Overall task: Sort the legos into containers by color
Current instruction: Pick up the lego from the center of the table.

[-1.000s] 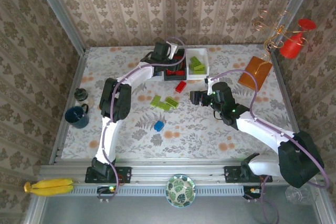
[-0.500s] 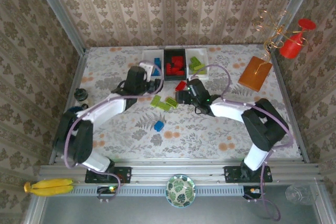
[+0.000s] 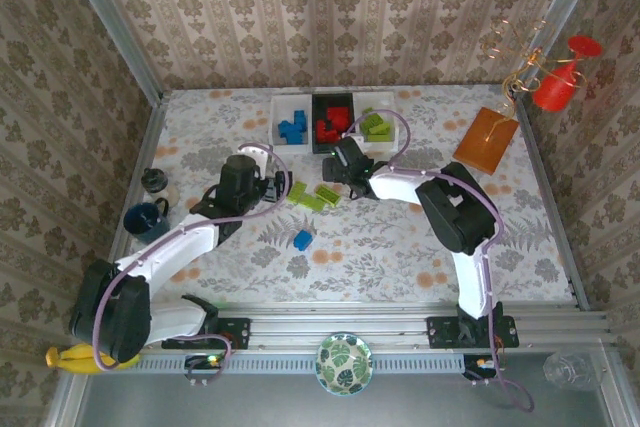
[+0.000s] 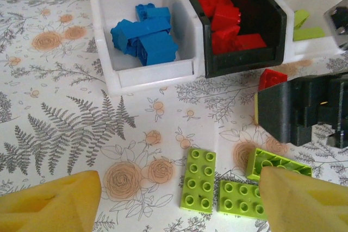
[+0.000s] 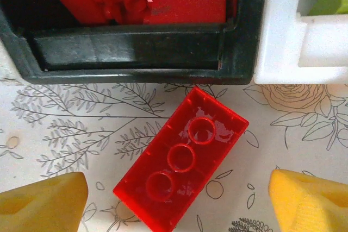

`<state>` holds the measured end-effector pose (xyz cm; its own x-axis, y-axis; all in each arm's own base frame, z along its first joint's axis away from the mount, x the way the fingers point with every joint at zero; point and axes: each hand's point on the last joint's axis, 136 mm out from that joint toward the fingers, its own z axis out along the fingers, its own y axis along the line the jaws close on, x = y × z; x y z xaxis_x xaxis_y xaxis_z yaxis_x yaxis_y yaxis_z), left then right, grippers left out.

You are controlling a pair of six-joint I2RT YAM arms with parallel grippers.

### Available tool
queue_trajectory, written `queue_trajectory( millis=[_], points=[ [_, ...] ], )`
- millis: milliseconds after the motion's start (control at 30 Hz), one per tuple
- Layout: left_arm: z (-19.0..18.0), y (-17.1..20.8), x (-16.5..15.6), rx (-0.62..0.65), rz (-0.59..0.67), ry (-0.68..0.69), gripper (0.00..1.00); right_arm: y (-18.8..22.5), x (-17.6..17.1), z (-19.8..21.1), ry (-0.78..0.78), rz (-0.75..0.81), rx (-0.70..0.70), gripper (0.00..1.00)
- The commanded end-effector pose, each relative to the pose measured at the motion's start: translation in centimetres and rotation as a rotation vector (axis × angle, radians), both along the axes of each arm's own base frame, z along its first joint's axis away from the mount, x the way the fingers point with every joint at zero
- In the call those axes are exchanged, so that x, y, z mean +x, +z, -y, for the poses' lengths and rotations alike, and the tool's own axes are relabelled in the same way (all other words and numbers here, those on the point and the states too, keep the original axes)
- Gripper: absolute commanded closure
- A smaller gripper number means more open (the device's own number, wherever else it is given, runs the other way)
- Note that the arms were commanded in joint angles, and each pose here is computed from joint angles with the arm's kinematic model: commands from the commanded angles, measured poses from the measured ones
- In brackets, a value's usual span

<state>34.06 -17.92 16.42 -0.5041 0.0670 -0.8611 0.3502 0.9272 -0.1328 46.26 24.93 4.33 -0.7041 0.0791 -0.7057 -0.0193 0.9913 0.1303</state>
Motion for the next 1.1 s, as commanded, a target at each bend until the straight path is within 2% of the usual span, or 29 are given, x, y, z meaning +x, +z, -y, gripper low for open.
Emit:
queue_trajectory(
  millis=[0, 633, 767, 933, 1067],
  points=[
    [-0.4, 0.4, 0.1, -0.028, 0.014, 0.02, 0.22, -1.1, 0.1, 1.0, -0.055, -0.021, -0.066, 0.14],
    [-0.4, -0.7, 0.5, -0.027, -0.007, 0.015, 0.22, -2.7, 1.0, 1.9, -0.052, -0.056, -0.078, 0.53],
    [-0.5, -0.9, 0.5, -0.024, -0.011, 0.018, 0.22, -1.3, -0.5, 2.6, -0.052, -0.034, -0.081, 0.61],
    [-0.5, -0.6, 0.5, -0.033, -0.001, 0.019, 0.22, 2.0, -3.6, 3.3, -0.041, 0.043, -0.04, 0.65],
    [-0.4, -0.4, 0.7, -0.045, 0.009, 0.021, 0.22, 5.8, -2.2, 1.4, 0.019, 0.132, 0.047, 0.66]
  ],
)
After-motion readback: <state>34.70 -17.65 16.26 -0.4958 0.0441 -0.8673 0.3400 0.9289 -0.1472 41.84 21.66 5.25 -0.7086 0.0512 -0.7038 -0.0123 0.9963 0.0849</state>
